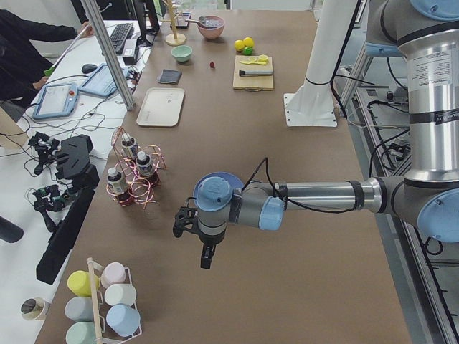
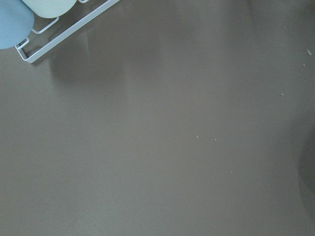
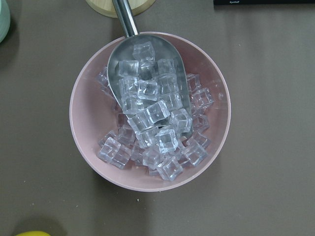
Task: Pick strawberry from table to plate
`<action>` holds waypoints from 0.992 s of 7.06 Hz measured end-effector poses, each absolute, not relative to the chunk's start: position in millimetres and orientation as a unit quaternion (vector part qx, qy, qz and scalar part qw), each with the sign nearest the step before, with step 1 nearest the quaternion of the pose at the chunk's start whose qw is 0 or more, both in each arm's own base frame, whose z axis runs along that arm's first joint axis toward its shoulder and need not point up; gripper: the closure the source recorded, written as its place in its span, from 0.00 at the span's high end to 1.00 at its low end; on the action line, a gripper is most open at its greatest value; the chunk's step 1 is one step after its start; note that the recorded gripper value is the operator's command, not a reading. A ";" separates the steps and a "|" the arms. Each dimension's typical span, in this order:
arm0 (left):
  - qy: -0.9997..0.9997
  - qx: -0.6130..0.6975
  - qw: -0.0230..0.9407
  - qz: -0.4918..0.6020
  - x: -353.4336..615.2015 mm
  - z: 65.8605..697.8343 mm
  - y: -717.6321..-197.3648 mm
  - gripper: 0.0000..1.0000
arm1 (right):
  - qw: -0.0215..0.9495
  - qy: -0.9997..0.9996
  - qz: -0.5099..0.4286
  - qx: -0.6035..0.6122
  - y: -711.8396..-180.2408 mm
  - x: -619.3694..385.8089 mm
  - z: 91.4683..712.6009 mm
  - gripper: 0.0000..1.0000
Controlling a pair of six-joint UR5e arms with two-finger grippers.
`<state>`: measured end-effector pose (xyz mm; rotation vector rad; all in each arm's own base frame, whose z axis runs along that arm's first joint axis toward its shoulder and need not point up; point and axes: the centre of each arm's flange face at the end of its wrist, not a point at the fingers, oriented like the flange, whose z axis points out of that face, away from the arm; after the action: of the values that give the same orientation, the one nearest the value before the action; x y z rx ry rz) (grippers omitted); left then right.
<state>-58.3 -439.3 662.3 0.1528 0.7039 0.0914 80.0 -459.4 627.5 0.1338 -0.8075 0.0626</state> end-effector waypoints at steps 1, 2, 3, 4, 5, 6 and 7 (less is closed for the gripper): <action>0.351 0.075 0.932 0.045 -57.1 660.9 -441.5 0.98 | 0.917 -0.393 0.030 0.066 -459.5 79.8 627.1 1.00; 0.358 0.072 0.930 0.044 -56.1 663.1 -444.7 0.98 | 0.917 -0.393 0.029 0.067 -459.6 79.7 625.8 1.00; 0.362 0.075 0.928 0.044 -55.7 663.1 -449.3 0.98 | 0.917 -0.392 0.028 0.070 -460.0 79.7 622.4 1.00; 0.365 0.094 0.925 0.051 -55.3 658.3 -453.4 0.98 | 0.916 -0.392 0.026 0.076 -461.2 79.8 616.0 1.00; 0.367 0.121 0.920 0.062 -54.7 655.7 -458.0 0.98 | 0.915 -0.394 0.021 0.085 -463.0 78.8 605.3 1.00; 0.376 0.142 0.913 0.070 -53.2 653.1 -464.8 0.98 | 0.911 -0.402 0.011 0.095 -465.5 74.2 591.3 1.00; 0.386 0.155 0.906 0.071 -51.4 646.9 -472.1 0.98 | 0.905 -0.412 0.001 0.101 -471.0 62.9 575.0 1.00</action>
<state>-51.4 -472.1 646.9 0.3205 0.7979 0.1457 62.9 -471.0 575.0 0.2085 -0.8515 0.0015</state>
